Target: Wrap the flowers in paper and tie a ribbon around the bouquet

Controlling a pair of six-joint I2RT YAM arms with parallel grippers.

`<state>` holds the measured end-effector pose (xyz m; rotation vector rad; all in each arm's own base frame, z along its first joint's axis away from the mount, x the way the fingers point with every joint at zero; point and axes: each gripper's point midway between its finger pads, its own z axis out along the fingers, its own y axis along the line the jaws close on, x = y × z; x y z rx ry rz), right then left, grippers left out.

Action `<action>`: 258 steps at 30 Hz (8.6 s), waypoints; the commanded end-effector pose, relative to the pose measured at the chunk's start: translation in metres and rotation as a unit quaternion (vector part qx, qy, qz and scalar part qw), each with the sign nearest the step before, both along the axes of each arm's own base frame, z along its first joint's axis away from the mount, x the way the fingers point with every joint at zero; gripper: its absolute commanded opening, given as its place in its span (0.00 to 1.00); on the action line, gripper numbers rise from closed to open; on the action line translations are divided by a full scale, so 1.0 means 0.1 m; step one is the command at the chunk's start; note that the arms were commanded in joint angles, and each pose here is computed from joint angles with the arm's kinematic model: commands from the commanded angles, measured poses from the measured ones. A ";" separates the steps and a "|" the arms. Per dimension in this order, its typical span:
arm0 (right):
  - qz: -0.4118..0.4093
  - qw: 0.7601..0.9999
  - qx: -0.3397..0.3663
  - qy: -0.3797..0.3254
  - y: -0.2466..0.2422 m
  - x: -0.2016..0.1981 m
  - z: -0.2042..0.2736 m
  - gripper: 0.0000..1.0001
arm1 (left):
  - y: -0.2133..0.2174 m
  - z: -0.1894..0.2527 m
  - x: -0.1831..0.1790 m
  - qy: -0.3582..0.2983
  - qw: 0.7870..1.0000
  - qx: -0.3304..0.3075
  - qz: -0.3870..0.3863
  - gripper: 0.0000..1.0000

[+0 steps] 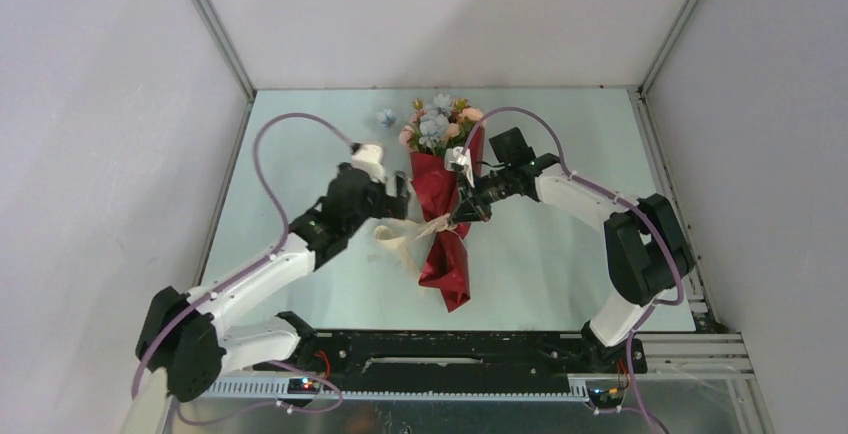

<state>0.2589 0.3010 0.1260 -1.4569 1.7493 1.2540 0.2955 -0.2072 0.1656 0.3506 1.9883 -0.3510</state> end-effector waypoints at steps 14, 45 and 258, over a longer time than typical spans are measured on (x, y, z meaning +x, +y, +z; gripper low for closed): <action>-0.017 0.999 0.000 -0.047 0.00 0.03 0.11 0.00 | 0.71 -1.39 0.96 0.313 0.910 -0.052 0.267 0.75; -0.305 0.949 -0.032 0.073 0.03 0.55 0.07 0.00 | -0.38 0.25 -0.96 0.012 0.998 -0.057 0.039 0.00; -0.579 0.786 -0.184 0.114 -2.07 -0.01 -0.38 0.00 | -0.91 -0.20 -0.74 0.247 0.948 -0.167 -0.111 0.07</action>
